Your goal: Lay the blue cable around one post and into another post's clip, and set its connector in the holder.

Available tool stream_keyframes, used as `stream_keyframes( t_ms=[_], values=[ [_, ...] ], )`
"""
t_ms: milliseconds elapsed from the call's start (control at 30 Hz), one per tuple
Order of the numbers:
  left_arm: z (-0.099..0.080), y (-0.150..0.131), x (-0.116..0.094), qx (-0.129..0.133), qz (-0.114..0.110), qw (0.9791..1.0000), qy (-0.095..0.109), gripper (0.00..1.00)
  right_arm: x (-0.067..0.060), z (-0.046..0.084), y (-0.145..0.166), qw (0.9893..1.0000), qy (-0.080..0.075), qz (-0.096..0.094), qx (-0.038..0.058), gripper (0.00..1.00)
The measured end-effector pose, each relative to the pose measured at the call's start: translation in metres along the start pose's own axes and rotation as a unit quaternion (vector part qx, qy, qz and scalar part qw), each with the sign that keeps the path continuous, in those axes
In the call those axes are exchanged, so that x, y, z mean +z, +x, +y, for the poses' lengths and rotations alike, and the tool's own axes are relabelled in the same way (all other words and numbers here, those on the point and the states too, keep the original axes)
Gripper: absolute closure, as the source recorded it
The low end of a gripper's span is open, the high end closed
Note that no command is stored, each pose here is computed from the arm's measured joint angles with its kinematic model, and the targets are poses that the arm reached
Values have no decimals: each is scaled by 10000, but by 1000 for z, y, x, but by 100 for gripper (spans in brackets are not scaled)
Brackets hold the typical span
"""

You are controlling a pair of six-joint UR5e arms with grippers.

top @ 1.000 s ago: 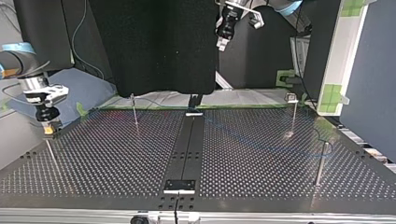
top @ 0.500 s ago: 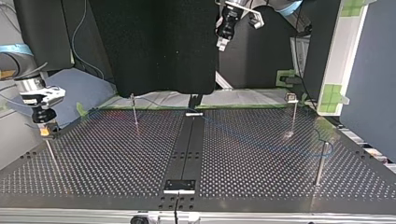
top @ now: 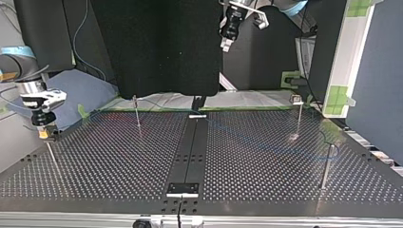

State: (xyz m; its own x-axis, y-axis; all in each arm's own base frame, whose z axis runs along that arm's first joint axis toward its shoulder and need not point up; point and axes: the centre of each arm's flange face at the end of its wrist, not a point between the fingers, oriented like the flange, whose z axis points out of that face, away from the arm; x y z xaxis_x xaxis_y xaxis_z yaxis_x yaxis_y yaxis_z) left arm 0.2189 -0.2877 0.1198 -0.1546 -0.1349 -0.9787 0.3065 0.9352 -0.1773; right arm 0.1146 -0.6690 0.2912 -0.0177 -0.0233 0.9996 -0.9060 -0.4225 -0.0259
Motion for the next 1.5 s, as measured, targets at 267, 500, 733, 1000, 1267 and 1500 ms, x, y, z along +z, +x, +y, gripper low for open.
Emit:
stream_keyframes(
  t_ms=[267,500,733,1000,1267,1500],
  values=[
    [0,0,0,-1,-3,10000,0,0,5,0,-11,10000,-8,-4,-7,100],
    [0,0,0,1,0,10000,-3,0,7,-1,-15,10000,13,24,-3,100],
    [0,0,0,-1,-4,10000,0,0,9,-2,-14,10000,38,66,-7,100],
    [0,-1,1,-3,-10,10000,5,0,12,-2,-10,9999,64,123,9,100],
    [-1,-1,1,-5,-14,10000,11,0,14,-3,-8,9998,78,167,26,100],
    [-1,-1,2,-9,-26,10000,12,0,16,-4,-6,9997,98,214,41,100]
  ],
)
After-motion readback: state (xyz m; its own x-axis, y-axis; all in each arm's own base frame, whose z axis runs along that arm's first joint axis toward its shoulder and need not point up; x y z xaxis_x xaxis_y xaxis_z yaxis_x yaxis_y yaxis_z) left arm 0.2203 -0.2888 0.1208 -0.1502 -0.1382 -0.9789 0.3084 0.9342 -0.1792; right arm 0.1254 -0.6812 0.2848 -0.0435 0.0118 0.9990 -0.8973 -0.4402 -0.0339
